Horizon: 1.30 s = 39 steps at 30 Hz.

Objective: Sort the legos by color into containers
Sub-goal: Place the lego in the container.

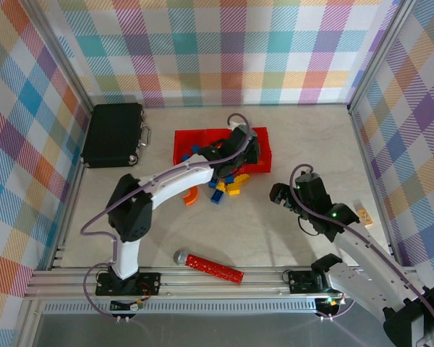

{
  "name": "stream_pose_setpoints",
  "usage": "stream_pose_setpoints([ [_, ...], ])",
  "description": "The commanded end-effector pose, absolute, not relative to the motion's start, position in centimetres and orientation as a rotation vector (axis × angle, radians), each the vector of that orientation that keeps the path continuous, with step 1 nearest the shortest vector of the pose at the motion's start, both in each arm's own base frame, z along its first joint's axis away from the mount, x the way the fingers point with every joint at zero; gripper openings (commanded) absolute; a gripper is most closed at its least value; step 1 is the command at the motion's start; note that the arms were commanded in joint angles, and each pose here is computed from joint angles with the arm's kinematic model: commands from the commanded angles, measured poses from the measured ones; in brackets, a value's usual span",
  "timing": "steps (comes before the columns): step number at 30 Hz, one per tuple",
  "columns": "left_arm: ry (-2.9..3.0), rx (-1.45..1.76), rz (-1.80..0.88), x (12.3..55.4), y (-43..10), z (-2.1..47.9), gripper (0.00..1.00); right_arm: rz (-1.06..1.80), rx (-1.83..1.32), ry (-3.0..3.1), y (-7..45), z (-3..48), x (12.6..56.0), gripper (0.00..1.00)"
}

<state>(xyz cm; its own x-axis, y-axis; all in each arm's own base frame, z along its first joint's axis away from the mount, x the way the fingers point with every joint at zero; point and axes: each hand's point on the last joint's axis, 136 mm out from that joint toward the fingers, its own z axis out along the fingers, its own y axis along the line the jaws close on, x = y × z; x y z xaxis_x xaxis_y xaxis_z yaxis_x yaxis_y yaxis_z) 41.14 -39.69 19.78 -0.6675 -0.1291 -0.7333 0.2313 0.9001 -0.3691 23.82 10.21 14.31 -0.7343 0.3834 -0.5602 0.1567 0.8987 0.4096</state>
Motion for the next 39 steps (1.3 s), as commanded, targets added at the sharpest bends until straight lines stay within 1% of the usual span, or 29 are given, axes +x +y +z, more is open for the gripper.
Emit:
stream_pose_setpoints([
  [1, 2.125, 0.069, -0.572, 44.8, -40.8, 21.2, 0.22, 0.542, 0.404, 2.414, 10.9, 14.3, 22.6, 0.97],
  [7, 2.148, 0.014, -0.558, 48.4, -40.7, 18.4, 0.23, 0.489, 0.363, 2.4, 9.7, 16.0, 21.6, 0.97],
  [9, 2.159, -0.011, -0.55, 49.3, -40.3, 17.5, 0.25, 0.47, 0.357, 2.404, 9.4, 16.2, 21.4, 0.98],
  [12, 2.176, -0.023, -0.566, 50.2, -40.6, 15.7, 0.35, 0.439, 0.384, 2.407, 8.8, 16.1, 21.0, 0.98],
  [14, 2.19, -0.017, -0.587, 50.7, -41.2, 15.0, 0.39, 0.438, 0.395, 2.399, 8.7, 15.9, 21.1, 0.98],
  [17, 2.193, 0.008, -0.618, 51.0, -42.1, 15.2, 0.46, 0.446, 0.414, 2.409, 8.8, 15.3, 21.1, 0.98],
  [18, 2.188, 0.009, -0.62, 51.0, -42.2, 15.6, 0.48, 0.451, 0.419, 2.416, 9.0, 15.0, 21.1, 0.98],
  [21, 2.165, 0.007, -0.621, 51.0, -42.1, 16.9, 0.64, 0.46, 0.421, 2.433, 9.3, 14.7, 21.3, 0.98],
  [26, 2.116, 0.041, -0.647, 50.5, -42.0, 20.4, 0.77, 0.457, 0.387, 2.437, 9.6, 15.3, 21.7, 0.98],
  [29, 2.071, 0.077, -0.656, 49.7, -41.5, 23.6, 0.82, 0.501, 0.35, 2.452, 10.8, 15.7, 22.2, 0.98],
  [32, 2.026, 0.102, -0.647, 48.6, -40.3, 26.1, 0.93, 0.563, 0.321, 2.495, 12.4, 15.6, 22.8, 0.98],
  [35, 2.004, 0.119, -0.593, 47.0, -38.1, 27.3, 1.0, 0.606, 0.298, 2.548, 13.8, 14.8, 23.5, 0.98],
  [39, 1.989, 0.078, -0.498, 44.1, -33.3, 27.4, 1.0, 0.692, 0.217, 2.632, 16.7, 13.9, 24.4, 0.97],
])
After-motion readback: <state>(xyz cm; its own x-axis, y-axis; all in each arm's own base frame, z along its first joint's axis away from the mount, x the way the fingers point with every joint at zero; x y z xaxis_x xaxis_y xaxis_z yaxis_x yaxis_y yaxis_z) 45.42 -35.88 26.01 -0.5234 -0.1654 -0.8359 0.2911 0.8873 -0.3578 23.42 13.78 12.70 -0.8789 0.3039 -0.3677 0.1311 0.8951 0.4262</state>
